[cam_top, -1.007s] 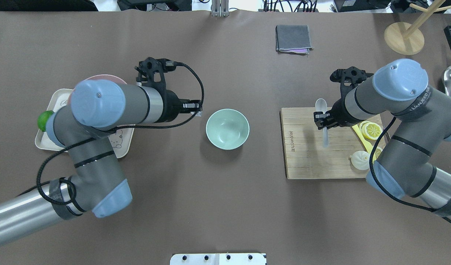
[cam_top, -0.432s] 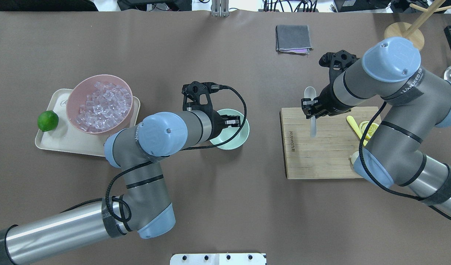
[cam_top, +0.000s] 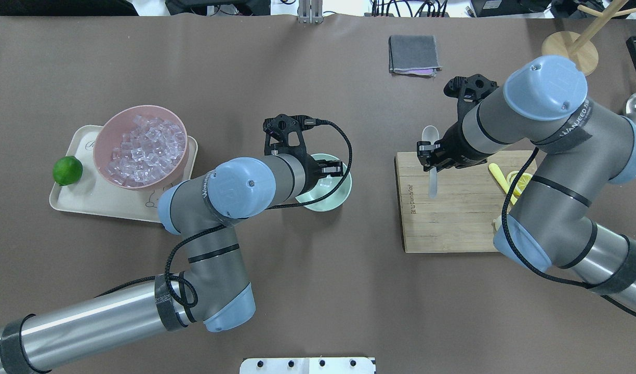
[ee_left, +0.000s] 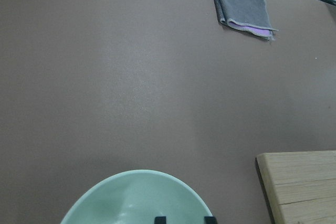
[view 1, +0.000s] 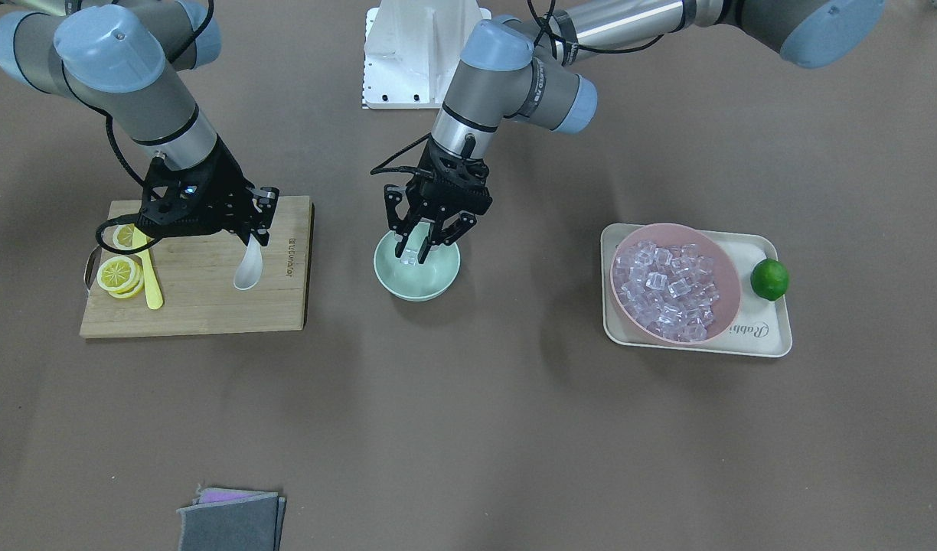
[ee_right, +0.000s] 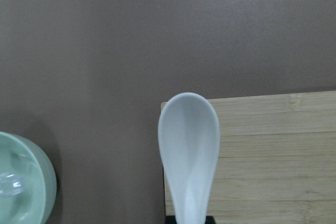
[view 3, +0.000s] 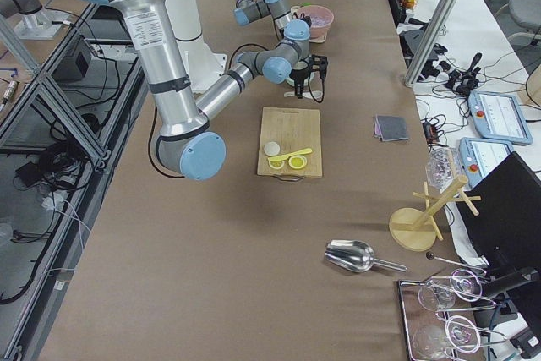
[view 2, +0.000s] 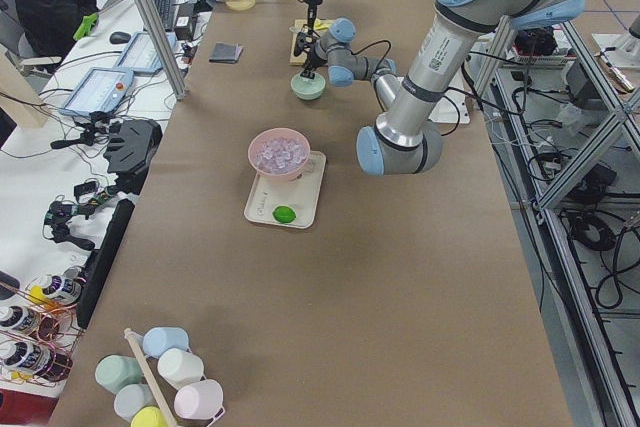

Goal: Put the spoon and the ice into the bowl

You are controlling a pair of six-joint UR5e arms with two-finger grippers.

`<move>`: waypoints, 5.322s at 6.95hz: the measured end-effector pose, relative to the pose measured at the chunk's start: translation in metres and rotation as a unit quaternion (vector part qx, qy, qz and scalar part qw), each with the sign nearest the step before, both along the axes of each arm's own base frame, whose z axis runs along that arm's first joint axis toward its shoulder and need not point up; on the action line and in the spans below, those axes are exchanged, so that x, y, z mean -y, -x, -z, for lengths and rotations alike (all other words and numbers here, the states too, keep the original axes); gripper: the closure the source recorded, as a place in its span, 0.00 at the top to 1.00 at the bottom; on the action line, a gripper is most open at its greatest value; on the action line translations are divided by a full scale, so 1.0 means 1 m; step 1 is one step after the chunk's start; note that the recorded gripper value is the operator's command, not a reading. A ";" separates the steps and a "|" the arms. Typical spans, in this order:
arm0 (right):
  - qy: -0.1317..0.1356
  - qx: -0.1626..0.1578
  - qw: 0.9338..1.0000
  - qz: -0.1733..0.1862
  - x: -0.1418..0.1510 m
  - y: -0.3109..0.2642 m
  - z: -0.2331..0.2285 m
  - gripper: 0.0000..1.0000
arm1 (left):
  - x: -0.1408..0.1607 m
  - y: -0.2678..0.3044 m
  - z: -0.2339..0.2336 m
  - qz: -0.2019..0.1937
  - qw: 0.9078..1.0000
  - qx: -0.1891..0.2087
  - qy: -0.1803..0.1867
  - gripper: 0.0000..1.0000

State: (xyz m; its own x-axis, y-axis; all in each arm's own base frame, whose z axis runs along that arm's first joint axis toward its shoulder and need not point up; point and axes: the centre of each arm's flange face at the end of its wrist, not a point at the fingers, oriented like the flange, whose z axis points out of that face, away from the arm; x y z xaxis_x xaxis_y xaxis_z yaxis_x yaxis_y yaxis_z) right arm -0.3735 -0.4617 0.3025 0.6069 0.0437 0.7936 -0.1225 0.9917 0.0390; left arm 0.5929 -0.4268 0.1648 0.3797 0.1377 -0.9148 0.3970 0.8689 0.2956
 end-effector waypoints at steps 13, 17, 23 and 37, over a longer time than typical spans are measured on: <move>0.031 -0.052 0.998 0.019 -0.019 0.209 0.134 0.99 | 0.131 0.484 -0.179 -0.086 0.979 0.159 -0.098 0.98; 0.030 -0.031 0.999 0.020 -0.017 0.185 0.147 1.00 | 0.135 0.489 -0.189 -0.085 0.979 0.162 -0.087 0.98; -0.078 -0.078 0.988 0.111 0.017 -0.062 -0.002 1.00 | 0.122 0.494 -0.254 -0.084 0.974 0.175 -0.113 0.98; -0.030 -0.102 0.984 0.140 0.032 -0.424 -0.319 1.00 | 0.039 0.639 -0.481 -0.110 0.961 0.241 0.076 0.98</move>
